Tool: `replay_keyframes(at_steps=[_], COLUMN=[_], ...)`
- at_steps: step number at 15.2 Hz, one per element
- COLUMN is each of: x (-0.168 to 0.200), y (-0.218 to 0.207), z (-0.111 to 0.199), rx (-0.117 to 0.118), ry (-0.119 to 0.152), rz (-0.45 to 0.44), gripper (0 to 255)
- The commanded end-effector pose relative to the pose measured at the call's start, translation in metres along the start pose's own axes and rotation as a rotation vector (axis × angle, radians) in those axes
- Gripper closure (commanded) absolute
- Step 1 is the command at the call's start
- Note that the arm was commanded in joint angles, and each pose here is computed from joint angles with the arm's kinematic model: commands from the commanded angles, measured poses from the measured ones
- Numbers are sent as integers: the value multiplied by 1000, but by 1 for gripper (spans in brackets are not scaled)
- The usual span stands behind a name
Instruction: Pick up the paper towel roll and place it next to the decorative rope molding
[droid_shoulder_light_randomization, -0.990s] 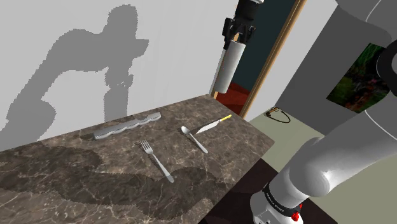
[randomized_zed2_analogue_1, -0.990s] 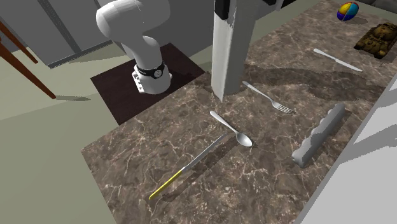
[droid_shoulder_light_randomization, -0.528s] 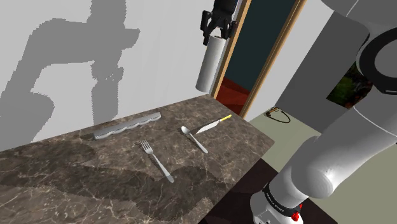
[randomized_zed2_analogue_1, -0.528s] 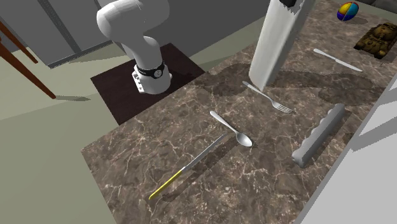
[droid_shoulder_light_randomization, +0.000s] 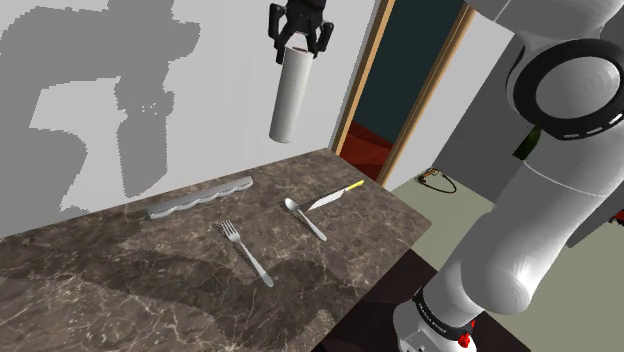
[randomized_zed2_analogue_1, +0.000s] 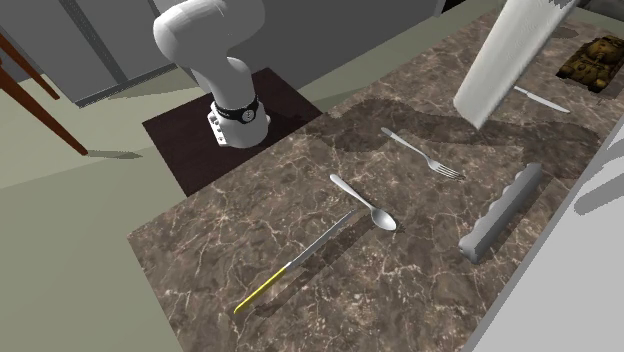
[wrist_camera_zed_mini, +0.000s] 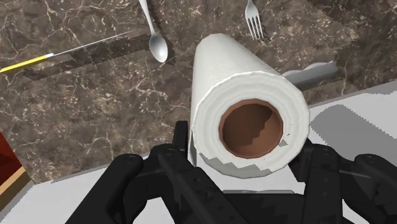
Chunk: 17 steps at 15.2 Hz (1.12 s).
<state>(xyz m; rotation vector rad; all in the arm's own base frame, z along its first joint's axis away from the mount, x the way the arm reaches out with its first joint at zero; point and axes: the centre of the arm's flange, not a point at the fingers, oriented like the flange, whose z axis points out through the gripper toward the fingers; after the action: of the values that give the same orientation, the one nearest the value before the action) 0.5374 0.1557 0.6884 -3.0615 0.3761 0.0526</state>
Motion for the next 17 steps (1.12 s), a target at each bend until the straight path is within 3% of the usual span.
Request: replay_keyframes(at_steps=[1,4,17], x=[2,5,8], y=[-28,-60,-56], z=[0,2,70], rx=[1,1,1], ry=[1,1,1], rz=[1,1,1], gripper=[255,255,255])
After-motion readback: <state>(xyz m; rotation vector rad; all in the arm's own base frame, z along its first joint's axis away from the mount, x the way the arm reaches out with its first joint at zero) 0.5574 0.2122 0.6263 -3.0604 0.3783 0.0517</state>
